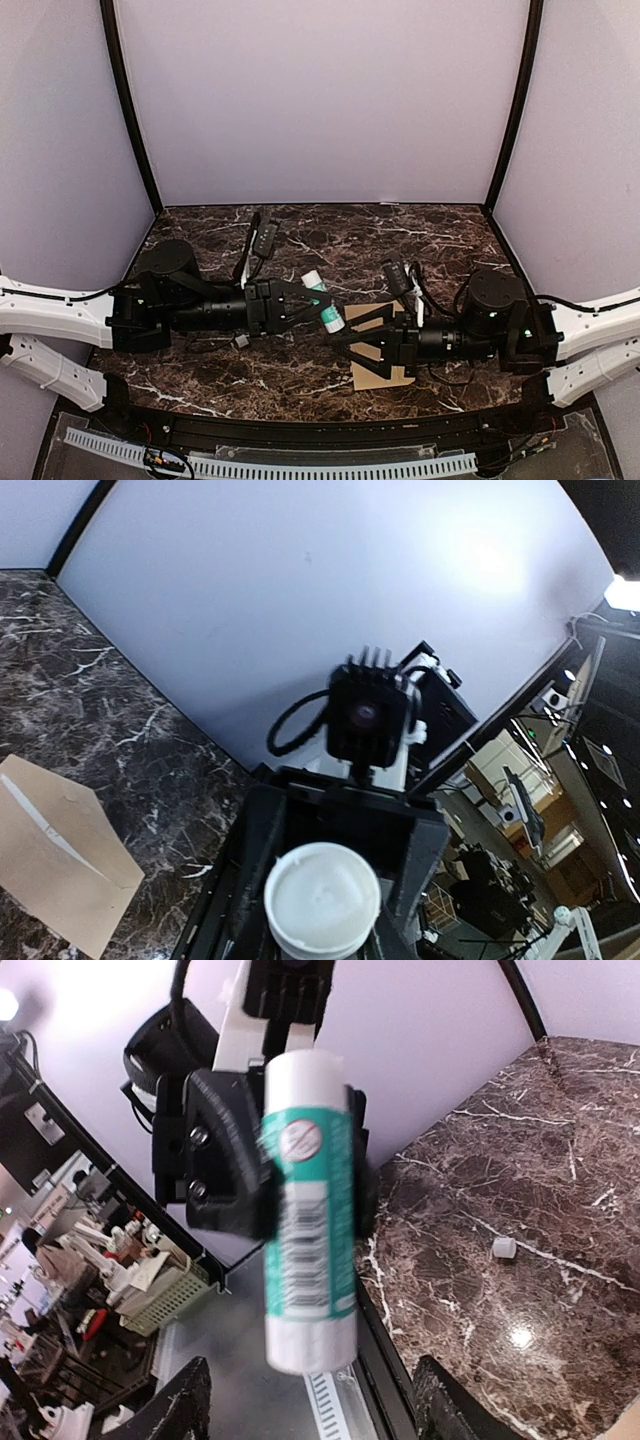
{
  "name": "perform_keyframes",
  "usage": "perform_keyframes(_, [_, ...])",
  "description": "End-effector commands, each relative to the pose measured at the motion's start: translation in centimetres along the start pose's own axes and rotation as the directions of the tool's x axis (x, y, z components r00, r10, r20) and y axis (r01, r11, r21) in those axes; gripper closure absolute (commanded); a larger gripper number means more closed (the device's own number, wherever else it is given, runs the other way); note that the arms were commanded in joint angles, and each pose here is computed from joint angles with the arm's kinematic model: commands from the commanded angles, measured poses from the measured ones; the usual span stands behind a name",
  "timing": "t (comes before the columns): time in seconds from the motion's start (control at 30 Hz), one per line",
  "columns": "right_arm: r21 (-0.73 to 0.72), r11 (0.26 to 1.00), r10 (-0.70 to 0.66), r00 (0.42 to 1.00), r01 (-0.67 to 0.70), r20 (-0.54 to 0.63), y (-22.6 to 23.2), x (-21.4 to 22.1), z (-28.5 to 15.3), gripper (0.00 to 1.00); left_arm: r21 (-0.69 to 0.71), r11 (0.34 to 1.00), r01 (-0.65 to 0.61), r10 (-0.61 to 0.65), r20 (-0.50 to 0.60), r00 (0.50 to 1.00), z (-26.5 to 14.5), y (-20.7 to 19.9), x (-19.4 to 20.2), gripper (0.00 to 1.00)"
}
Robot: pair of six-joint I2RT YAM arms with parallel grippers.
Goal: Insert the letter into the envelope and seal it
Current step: Unscrew the solid glue.
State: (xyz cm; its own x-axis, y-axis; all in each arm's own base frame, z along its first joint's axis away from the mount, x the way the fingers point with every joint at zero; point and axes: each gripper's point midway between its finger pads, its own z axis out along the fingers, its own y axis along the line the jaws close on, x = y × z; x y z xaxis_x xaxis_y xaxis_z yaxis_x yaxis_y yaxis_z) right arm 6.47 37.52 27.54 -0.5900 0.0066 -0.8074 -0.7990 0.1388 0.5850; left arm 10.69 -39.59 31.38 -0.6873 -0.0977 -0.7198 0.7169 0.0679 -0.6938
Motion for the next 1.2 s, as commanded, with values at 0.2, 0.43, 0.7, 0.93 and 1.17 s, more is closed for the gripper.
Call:
perform_keyframes(0.2, [0.269, 0.958, -0.095, 0.995, 0.102, -0.039, -3.1, -0.2, -0.3, 0.36, -0.347, 0.935, 0.078, -0.064, 0.051, 0.997, -1.9, 5.2, -0.9, 1.00])
perform_keyframes(0.43, [0.318, 0.941, -0.104, 0.993, 0.116, -0.052, -3.8, -0.3, 1.6, 0.49, -0.338, 0.935, 0.106, -0.100, 0.034, 0.994, -1.2, 5.3, -0.3, 1.00])
perform_keyframes(0.7, [0.342, 0.928, -0.127, 0.989, 0.146, -0.079, -4.0, -0.5, 3.2, 0.62, -0.311, 0.943, 0.115, -0.119, 0.005, 0.993, -0.2, 5.2, 0.3, 1.00])
perform_keyframes(0.93, [0.366, 0.918, -0.124, 0.986, 0.155, -0.107, -4.6, 0.1, 3.9, 0.68, -0.313, 0.943, 0.112, -0.118, -0.001, 0.993, 0.0, 5.3, 0.4, 1.00])
perform_keyframes(1.17, [0.371, 0.917, -0.112, 0.987, 0.146, -0.113, -5.0, 0.7, 4.0, 0.67, -0.317, 0.942, 0.111, -0.117, -0.002, 0.993, -0.1, 5.3, 0.4, 1.00])
